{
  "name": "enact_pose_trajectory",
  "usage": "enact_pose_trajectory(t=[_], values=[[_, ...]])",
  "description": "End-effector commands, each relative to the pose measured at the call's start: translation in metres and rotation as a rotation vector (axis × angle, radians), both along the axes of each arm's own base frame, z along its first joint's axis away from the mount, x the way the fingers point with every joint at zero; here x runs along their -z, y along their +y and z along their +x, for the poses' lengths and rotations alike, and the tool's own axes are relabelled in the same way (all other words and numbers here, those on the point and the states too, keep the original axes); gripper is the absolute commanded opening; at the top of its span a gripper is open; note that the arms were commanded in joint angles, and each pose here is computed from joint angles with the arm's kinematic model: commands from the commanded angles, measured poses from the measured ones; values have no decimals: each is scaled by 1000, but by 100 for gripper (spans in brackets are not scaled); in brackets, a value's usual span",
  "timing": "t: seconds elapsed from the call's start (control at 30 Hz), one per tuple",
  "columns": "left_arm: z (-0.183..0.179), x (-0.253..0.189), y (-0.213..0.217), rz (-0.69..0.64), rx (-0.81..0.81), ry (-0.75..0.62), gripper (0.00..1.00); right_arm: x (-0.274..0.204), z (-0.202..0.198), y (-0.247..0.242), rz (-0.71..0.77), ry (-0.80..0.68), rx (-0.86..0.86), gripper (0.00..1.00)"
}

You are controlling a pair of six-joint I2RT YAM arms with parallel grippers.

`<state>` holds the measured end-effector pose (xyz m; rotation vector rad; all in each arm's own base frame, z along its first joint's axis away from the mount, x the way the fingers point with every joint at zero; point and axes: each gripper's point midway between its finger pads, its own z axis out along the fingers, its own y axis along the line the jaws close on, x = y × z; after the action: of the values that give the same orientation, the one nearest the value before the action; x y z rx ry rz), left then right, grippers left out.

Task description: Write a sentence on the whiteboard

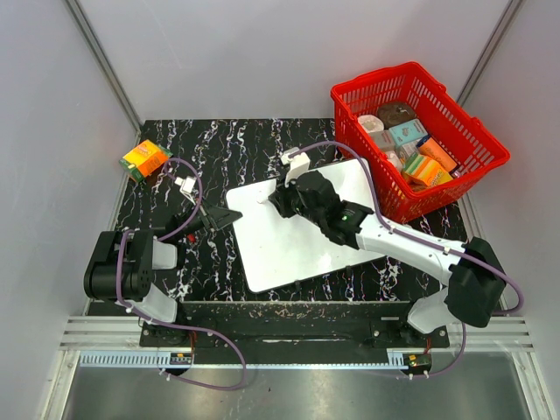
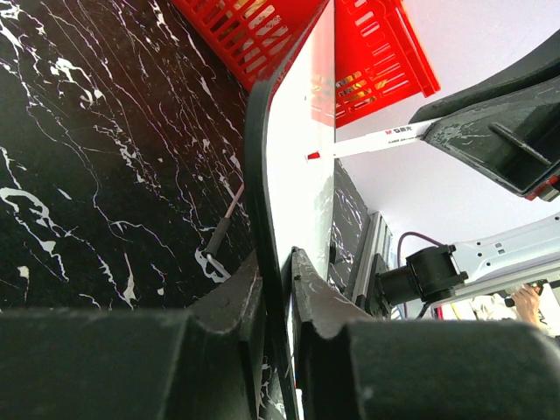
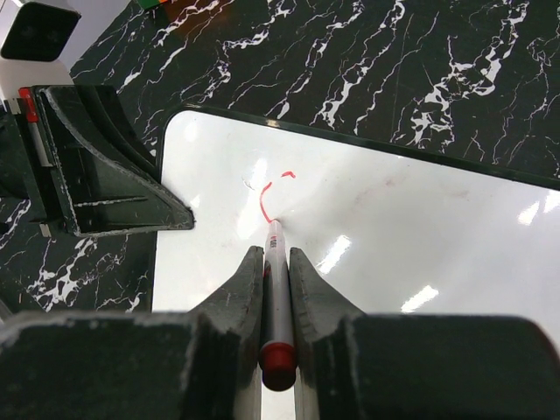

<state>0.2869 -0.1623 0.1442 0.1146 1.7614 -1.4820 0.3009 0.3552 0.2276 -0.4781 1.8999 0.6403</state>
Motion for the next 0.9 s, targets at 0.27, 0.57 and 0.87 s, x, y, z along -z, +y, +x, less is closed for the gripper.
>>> enact_pose_trajectory(t=[0.27,0.57,0.87], values=[[-6,-27,-8,51,70,-304,0,-51,1,-17,103,-109,67,0],[-6,-28,-8,52,70,-310,0,-43,12,-13,68,-107,100,0],[-10,-27,-14,48,93,-307,0,-32,18,-8,43,-94,101,0]])
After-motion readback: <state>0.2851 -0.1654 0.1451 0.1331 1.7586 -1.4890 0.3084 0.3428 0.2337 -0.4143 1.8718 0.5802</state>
